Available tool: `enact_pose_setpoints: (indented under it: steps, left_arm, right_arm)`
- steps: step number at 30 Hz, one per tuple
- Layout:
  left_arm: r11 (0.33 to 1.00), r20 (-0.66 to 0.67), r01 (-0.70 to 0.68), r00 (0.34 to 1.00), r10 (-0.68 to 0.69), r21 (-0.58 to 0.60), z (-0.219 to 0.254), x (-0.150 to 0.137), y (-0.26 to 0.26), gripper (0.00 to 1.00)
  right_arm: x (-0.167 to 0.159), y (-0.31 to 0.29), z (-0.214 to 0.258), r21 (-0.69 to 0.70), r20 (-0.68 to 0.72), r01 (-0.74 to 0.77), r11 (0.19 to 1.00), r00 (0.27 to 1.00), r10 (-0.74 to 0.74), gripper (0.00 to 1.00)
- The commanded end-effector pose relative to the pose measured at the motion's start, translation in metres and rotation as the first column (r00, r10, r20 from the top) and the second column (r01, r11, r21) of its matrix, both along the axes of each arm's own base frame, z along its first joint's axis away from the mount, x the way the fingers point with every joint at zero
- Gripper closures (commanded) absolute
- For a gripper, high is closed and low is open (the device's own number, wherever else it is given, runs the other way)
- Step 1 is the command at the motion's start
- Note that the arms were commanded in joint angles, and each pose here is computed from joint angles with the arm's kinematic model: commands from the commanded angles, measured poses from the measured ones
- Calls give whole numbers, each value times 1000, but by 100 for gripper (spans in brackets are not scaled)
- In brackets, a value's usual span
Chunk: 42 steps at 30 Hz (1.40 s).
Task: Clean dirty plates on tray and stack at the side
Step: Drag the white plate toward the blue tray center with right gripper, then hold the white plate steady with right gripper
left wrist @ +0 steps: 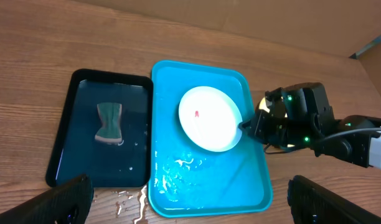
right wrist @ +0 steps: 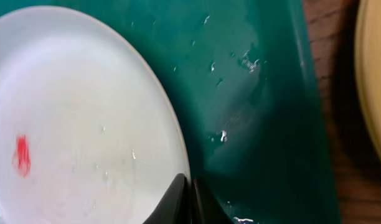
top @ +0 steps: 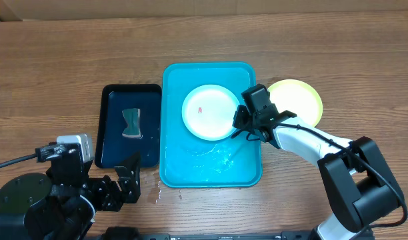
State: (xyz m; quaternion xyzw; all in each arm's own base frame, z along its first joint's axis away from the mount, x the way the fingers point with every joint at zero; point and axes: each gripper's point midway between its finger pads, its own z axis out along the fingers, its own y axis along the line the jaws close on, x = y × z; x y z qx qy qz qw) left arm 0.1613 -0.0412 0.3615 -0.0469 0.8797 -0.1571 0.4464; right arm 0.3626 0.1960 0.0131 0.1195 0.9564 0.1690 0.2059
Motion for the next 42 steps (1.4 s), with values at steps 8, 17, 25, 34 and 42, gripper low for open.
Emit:
enact_pose_setpoints:
  steps: [8, 17, 25, 34, 42]
  left_arm:
    - [1000, 10, 5, 1000, -5, -1, 3, 0, -1, 0]
    - [1000, 10, 5, 1000, -5, -1, 3, 0, -1, 0]
    - [1000, 10, 5, 1000, -5, -1, 3, 0, -1, 0]
    - [1000, 10, 5, 1000, -5, -1, 3, 0, -1, 0]
    - [1000, 10, 5, 1000, -5, -1, 3, 0, -1, 0]
  right_arm:
    - [0, 4, 4, 27, -3, -1, 1000, 1000, 1, 75]
    - [0, 4, 4, 25, -2, -5, 1000, 1000, 5, 93]
    - [1, 5, 4, 27, 0, -5, 1000, 1000, 5, 96]
    - [-1, 8, 6, 44, -6, -15, 999, 1000, 15, 89]
    - [-7, 0, 18, 5, 0, -29, 1000, 1000, 29, 80]
